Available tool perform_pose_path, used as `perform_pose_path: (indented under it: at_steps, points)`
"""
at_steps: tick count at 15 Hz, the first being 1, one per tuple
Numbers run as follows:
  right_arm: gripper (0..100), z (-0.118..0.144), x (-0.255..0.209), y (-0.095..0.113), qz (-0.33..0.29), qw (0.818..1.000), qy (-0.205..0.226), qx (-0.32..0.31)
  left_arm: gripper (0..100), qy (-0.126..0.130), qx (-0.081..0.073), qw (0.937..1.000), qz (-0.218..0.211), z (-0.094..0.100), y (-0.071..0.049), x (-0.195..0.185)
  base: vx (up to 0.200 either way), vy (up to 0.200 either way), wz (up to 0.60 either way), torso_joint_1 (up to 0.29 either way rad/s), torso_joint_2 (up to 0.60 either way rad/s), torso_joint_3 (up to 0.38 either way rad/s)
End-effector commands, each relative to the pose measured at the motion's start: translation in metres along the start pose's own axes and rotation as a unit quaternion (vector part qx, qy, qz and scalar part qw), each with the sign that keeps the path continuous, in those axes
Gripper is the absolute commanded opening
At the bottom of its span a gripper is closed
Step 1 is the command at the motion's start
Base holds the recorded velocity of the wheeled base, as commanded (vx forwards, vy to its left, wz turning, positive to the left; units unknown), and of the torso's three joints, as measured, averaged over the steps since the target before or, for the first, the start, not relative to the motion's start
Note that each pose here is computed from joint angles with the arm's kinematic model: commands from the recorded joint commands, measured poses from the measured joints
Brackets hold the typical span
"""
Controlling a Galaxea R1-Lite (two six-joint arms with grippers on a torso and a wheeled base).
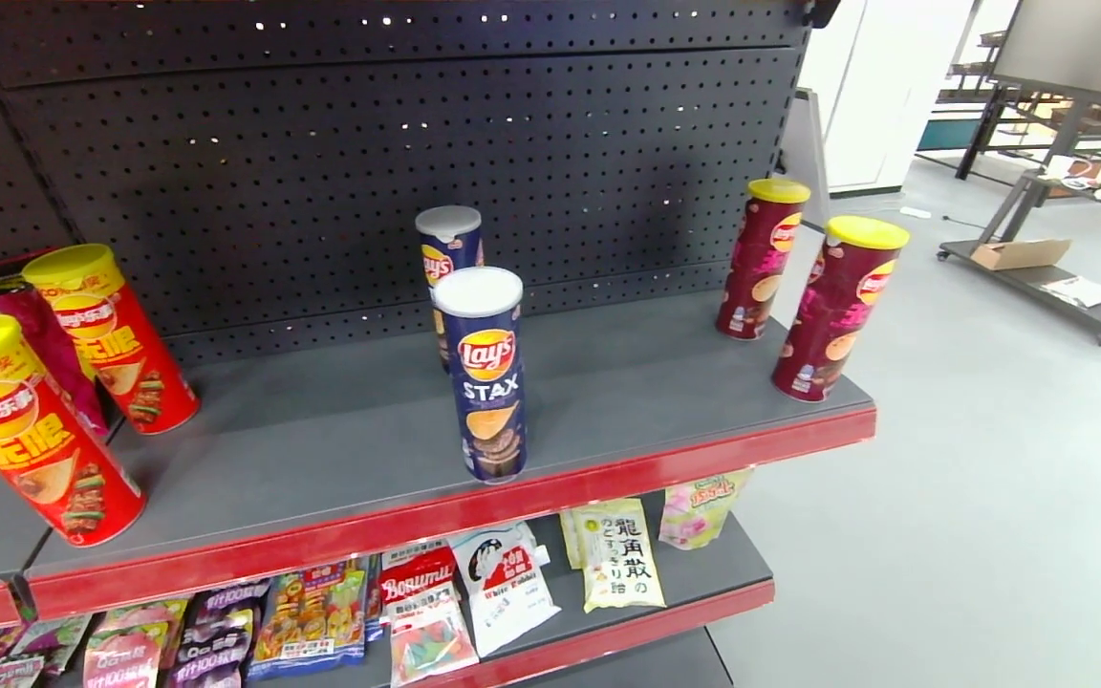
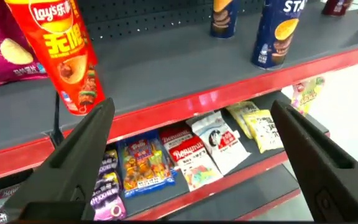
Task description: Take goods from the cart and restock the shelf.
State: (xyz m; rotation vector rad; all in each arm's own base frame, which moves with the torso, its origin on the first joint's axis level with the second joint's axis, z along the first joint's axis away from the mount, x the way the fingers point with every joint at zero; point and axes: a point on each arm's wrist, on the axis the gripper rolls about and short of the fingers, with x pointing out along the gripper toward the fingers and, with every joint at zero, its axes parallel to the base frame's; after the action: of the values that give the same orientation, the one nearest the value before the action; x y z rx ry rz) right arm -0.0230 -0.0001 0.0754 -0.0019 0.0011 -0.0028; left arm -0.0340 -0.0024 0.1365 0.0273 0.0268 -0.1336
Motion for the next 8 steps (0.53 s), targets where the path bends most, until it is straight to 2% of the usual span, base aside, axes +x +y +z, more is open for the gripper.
perform_pose_path:
  at_steps: [1, 4, 8]
  points:
    - [100, 0.000, 0.000, 0.000, 0.000, 1.000, 0.000, 0.000, 100, -0.006, 0.001, 1.0000, 0.000, -0.003, 0.000, -0.002, 0.000, 0.000, 0.60, 0.012, 0.00, -0.002]
    - [100, 0.000, 0.000, 0.000, 0.000, 1.000, 0.001, -0.001, 100, -0.010, 0.001, 0.9999, 0.000, -0.010, -0.001, -0.004, 0.000, 0.000, 0.60, 0.004, 0.00, 0.002]
    - [100, 0.000, 0.000, 0.000, 0.001, 1.000, 0.001, 0.001, 100, -0.010, 0.001, 0.9999, 0.000, -0.021, -0.001, -0.004, 0.000, 0.000, 0.00, 0.000, 0.00, 0.000]
